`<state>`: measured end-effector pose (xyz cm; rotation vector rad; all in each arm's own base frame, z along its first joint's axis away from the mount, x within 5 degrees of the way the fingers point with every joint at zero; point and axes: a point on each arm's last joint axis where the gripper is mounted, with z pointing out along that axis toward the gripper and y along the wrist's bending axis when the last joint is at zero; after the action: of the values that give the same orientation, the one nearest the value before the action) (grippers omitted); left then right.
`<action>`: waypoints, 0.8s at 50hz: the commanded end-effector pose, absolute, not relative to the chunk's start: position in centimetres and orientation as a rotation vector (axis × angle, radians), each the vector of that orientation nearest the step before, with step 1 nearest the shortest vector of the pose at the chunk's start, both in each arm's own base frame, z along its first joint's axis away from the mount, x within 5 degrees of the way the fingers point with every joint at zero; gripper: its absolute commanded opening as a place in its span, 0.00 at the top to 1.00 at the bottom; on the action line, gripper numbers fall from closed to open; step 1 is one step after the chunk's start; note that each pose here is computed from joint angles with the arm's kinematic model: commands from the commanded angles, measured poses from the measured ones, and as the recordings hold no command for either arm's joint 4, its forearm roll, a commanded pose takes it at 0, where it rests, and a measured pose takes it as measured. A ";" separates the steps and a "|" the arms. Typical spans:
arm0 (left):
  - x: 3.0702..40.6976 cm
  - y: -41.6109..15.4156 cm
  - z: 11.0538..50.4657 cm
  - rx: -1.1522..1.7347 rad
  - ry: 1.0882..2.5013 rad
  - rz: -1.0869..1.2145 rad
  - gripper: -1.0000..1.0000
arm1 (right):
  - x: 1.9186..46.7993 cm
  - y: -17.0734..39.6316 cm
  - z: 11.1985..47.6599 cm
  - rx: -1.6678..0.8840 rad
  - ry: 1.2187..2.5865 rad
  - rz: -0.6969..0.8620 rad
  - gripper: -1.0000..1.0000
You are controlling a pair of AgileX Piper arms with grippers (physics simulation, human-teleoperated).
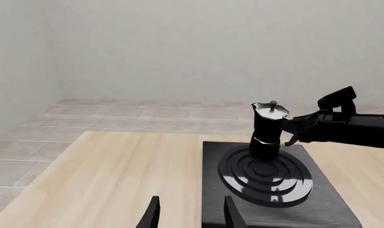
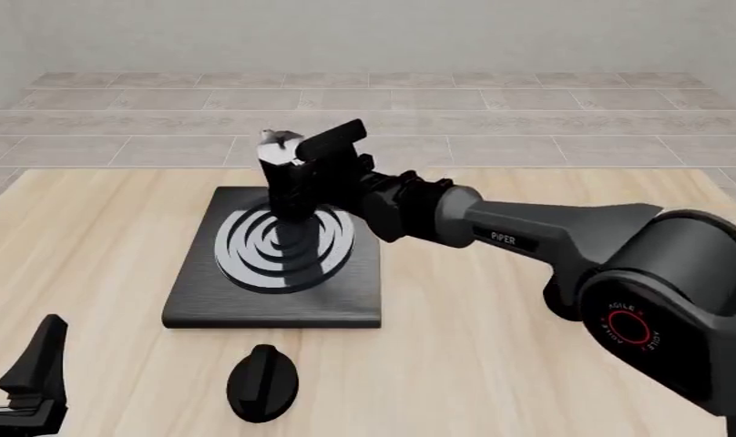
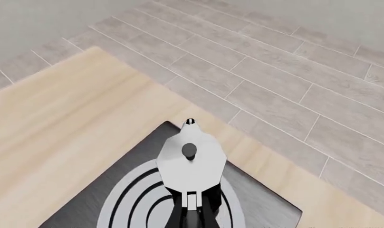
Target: Put both moka pots on the stove.
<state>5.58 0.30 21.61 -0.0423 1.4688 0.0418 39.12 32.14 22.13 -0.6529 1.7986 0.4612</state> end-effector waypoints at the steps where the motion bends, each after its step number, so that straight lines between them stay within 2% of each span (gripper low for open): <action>1: 5.6 0.3 21.6 -0.043 1.469 0.040 0.00 | 39.2 32.3 23.1 -0.634 1.751 0.477 1.00; 18: 5.6 0.3 21.6 -0.045 1.468 0.038 0.00 | 39.3 32.1 21.2 -0.631 1.791 0.476 1.00; 32: 5.6 0.3 21.6 -0.044 1.469 0.038 0.00 | 38.8 32.4 21.3 -0.647 1.798 0.477 1.00; 33: 5.6 0.3 21.6 -0.044 1.469 0.038 0.00 | 38.8 32.5 21.3 -0.651 1.797 0.478 0.00; 40: 5.6 0.3 21.6 -0.042 1.469 0.038 0.00 | 39.0 32.4 21.2 -0.652 1.803 0.470 0.00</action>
<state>5.58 0.30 21.59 -0.0437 1.4690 0.0384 39.03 32.28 21.16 -0.6491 1.7986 0.4692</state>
